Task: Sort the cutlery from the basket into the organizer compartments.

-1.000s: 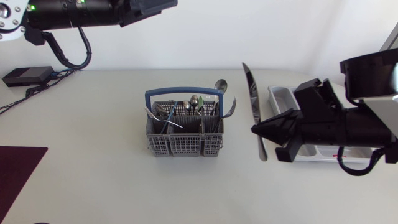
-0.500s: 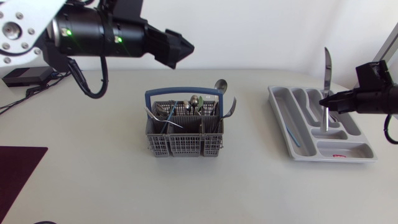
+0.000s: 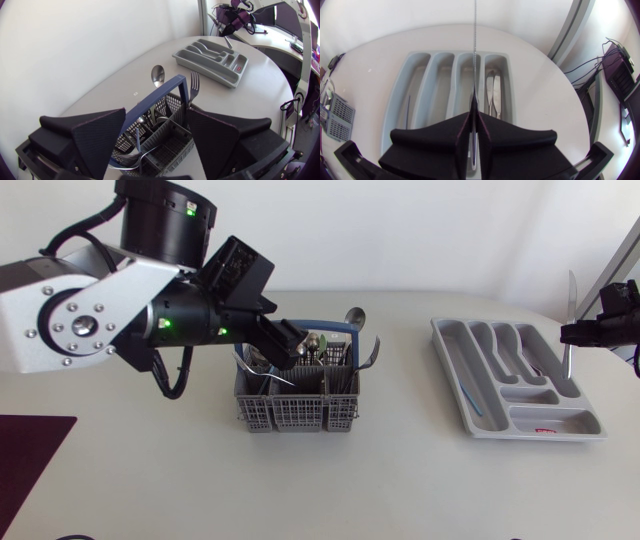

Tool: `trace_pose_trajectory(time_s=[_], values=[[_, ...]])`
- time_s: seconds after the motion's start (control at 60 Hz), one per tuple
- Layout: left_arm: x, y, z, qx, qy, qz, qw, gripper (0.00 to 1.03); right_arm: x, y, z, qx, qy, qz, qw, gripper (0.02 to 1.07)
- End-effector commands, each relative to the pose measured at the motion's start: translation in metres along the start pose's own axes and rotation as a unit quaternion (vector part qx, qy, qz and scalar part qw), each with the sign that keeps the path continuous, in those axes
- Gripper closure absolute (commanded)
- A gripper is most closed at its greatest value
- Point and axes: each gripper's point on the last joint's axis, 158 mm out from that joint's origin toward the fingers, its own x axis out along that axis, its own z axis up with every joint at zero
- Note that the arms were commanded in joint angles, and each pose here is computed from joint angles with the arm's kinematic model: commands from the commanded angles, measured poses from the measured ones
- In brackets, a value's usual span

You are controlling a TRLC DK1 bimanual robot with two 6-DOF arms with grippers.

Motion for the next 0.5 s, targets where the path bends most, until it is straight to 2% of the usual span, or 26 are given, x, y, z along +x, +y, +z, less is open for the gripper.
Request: trace_pose_trajectory(time_s=[0.0,0.483], values=[[0.004,-0.010,-0.013,0.023,0.011,-0.002,1.000,0.20,0.014,-0.014,-0.002,-0.002,0.008,-0.007,1.000,1.01],[0.004,-0.019,-0.024,0.048,0.019,0.006,0.999,0.20,0.081,-0.051,-0.030,0.018,0.070,-0.060,0.996,1.01]])
